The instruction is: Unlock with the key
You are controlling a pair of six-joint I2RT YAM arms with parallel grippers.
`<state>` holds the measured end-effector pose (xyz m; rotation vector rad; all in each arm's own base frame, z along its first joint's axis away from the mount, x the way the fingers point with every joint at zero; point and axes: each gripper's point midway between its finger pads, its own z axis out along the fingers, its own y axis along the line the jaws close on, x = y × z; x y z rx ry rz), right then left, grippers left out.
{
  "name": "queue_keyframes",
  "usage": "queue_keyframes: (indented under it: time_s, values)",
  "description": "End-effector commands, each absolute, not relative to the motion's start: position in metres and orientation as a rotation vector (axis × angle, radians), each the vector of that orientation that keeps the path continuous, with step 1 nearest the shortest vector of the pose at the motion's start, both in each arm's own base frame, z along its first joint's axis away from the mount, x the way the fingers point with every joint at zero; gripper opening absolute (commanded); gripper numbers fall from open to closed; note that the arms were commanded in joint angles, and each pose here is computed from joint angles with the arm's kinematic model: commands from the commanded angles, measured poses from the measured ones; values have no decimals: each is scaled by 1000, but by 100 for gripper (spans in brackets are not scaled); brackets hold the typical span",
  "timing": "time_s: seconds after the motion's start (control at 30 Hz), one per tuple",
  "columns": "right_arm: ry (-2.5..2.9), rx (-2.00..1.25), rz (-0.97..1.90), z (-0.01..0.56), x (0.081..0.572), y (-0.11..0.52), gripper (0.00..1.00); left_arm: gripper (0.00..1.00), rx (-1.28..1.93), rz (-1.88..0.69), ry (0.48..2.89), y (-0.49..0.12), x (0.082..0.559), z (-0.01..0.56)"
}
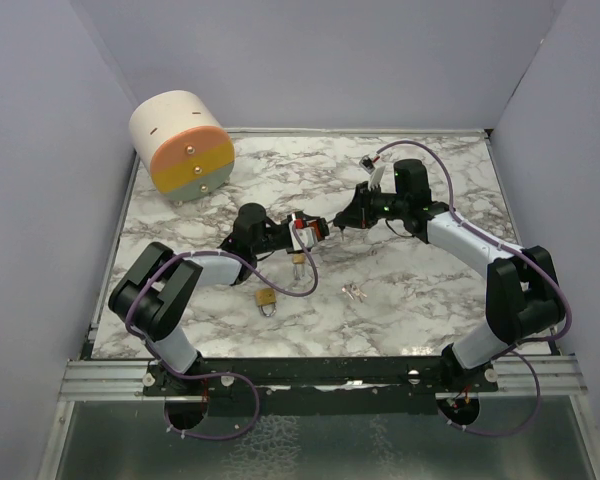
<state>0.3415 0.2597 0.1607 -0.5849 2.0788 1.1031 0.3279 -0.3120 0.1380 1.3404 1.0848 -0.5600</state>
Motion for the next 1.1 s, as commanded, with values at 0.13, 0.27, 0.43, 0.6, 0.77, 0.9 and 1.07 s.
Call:
queue_keyframes:
  time_s: [0.13,0.27,0.43,0.6,0.77,0.9,1.07]
  values:
    - [2029,-595,1089,178,344,264,1,0,1311,-502,943,-319,329,181]
    - [2021,-602,1093,180,342,266,1,0,1306,-501,948,-321,330,181]
    - [2026,-608,1096,177,339,268,1,0,1296,-506,956,-324,332,183]
    - [2026,-609,1092,177,337,269,1,0,1281,-506,959,-325,334,188]
    - [2040,-597,1044,171,341,265,1,0,1247,-527,971,-325,334,196]
    - [2056,-595,1011,165,342,263,1,0,1209,-556,989,-326,335,205]
    - [2049,-601,1015,168,342,266,1,0,1168,-563,1004,-331,337,216]
